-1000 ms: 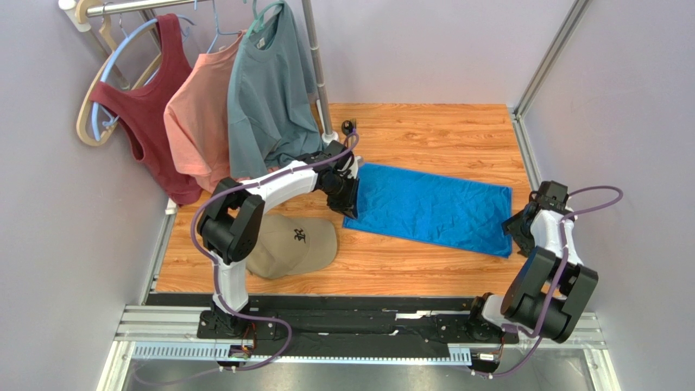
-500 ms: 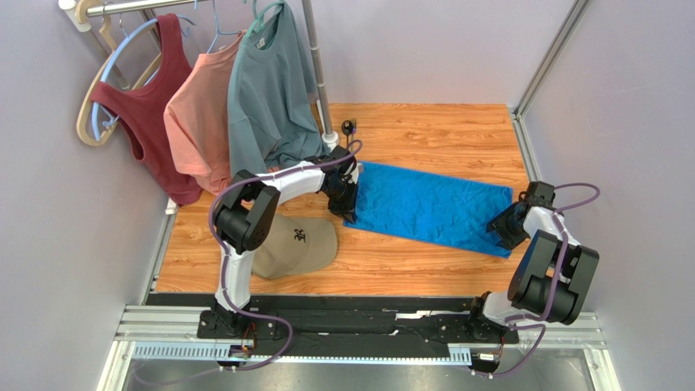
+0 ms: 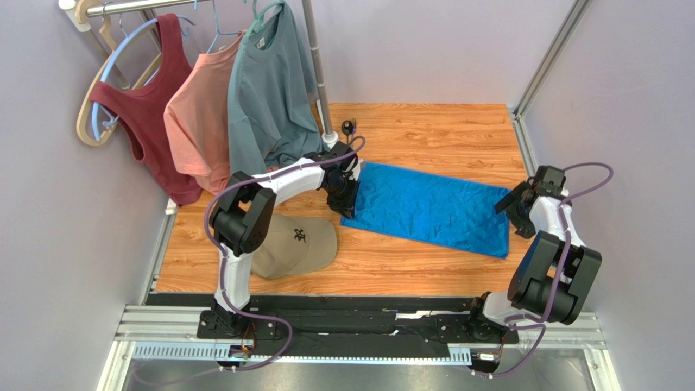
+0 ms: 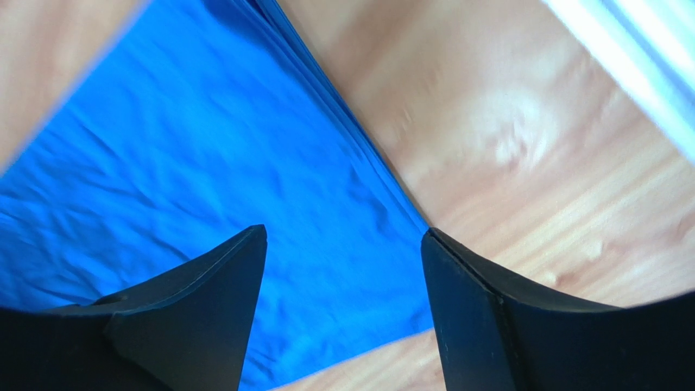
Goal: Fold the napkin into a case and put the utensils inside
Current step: Smooth out the rectangle-folded napkin at the center of the board.
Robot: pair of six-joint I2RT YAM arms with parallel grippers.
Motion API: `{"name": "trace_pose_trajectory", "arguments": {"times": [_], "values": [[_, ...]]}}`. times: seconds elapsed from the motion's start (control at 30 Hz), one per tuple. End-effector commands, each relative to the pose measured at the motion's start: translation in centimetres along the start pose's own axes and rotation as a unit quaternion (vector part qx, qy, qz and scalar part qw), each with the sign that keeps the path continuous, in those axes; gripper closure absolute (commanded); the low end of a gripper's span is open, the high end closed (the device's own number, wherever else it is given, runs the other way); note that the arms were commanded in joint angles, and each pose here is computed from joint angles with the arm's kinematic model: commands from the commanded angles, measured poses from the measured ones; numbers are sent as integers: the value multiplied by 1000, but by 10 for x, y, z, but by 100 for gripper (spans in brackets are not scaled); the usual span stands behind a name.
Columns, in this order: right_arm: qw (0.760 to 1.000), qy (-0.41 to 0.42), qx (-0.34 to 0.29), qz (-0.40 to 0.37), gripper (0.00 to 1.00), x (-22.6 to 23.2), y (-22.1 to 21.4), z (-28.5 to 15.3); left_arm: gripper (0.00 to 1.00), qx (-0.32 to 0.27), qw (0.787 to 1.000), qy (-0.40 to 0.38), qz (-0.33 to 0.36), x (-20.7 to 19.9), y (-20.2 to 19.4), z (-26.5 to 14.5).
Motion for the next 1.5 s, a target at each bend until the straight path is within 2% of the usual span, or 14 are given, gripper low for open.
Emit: {"name": "trace_pose_trajectory", "arguments": {"times": [0.0,0.17,0.33,0.77,1.13,1.33,1.43,1.47], "values": [[998,9,-26,-47,26,22,33,8,75,-73,996,-22,37,-20,27,-50],[997,18,7,-71,28,26,31,31,76,-73,996,-33,36,-25,27,-53],[996,32,15,-80,32,29,26,36,76,-71,996,-38,33,-28,24,-56],[989,-71,3,-133,37,21,9,43,79,-79,995,-40,37,-30,26,-62],[981,-99,-11,-165,35,23,2,42,79,-81,995,-41,40,-31,24,-64],[979,-114,9,-170,35,19,-4,55,80,-82,995,-44,40,-31,23,-64],[980,-100,26,-171,39,19,-10,63,80,-82,995,-44,40,-31,22,-65],[980,-102,26,-171,47,17,-9,64,80,-82,995,-44,40,-31,22,-65]]}}
Point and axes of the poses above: each gripper's point midway between its finger pads, its own z axis out along the fingers, its own x axis along the line the jaws close on, y = z × x, the point moved 8 cm from there along -z, back along the fingers, and after that the axes turned 13 degrees about z, right-handed, at the moved point
